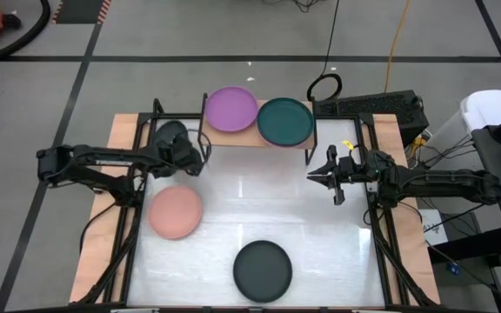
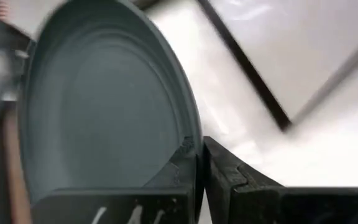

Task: Place and stack plates onto a shelf
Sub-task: Stack the top black plate on top of the purple plate on the shelf

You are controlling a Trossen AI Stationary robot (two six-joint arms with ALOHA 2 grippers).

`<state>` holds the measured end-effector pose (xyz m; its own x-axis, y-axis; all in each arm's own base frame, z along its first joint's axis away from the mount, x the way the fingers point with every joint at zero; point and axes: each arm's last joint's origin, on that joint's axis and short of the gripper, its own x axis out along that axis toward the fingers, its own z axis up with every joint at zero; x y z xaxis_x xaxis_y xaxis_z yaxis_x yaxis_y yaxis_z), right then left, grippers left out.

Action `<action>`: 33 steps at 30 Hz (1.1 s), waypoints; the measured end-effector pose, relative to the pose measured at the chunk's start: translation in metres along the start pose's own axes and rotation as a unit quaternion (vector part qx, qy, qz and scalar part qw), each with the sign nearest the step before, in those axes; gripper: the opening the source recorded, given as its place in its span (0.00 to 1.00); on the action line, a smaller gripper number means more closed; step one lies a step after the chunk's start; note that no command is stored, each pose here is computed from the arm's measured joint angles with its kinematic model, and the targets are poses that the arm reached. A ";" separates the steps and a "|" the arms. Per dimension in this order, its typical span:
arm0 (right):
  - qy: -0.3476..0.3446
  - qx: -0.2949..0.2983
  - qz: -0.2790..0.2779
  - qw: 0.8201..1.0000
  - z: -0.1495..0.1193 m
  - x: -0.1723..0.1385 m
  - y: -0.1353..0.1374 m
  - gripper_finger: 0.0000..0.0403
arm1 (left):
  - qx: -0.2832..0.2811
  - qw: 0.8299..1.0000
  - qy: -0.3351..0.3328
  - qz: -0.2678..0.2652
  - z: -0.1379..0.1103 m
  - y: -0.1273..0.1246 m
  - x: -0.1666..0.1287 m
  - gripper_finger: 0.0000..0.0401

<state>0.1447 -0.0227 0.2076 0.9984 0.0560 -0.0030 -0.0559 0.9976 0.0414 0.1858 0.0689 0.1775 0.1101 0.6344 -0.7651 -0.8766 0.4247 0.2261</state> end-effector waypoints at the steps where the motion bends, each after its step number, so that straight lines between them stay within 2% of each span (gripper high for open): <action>1: 0.000 0.000 0.000 1.000 0.000 0.000 0.000 0.10 | -0.002 1.000 -0.011 0.021 0.007 0.003 -0.007 0.03; 5: 0.000 0.000 0.000 1.000 0.000 0.000 0.000 0.09 | -0.018 0.994 -0.063 0.084 0.038 0.018 -0.038 0.03; 10: 0.000 -0.004 0.000 1.000 0.000 0.000 0.000 0.09 | 0.009 0.989 -0.134 0.069 0.087 0.023 -0.076 0.03; 15: 0.000 -0.008 0.000 1.000 0.000 0.000 0.000 0.09 | 0.107 0.968 -0.227 0.017 0.138 0.009 -0.109 0.03; 18: -0.001 -0.009 0.000 1.000 0.000 0.000 0.000 0.09 | 0.175 0.951 -0.254 0.004 0.162 -0.004 -0.119 0.03; 22: -0.002 -0.009 0.000 1.000 0.000 0.000 0.000 0.09 | 0.254 0.934 -0.252 -0.015 0.189 -0.026 -0.113 0.03; 26: -0.002 -0.001 0.000 1.000 0.000 0.000 0.000 0.09 | 0.322 0.920 -0.223 -0.033 0.210 -0.047 -0.091 0.03; 29: -0.002 0.001 0.000 1.000 0.000 0.000 0.000 0.09 | 0.340 0.919 -0.193 -0.052 0.220 -0.055 -0.068 0.03; 33: -0.002 0.007 0.001 1.000 0.000 0.000 0.000 0.09 | 0.349 0.922 -0.150 -0.075 0.221 -0.062 -0.044 0.03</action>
<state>0.1447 -0.0227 0.2078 0.9983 0.0586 0.0003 -0.0585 0.9967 0.0563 0.3387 0.1575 0.3304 0.4219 0.6400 -0.6422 -0.3366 0.7682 0.5446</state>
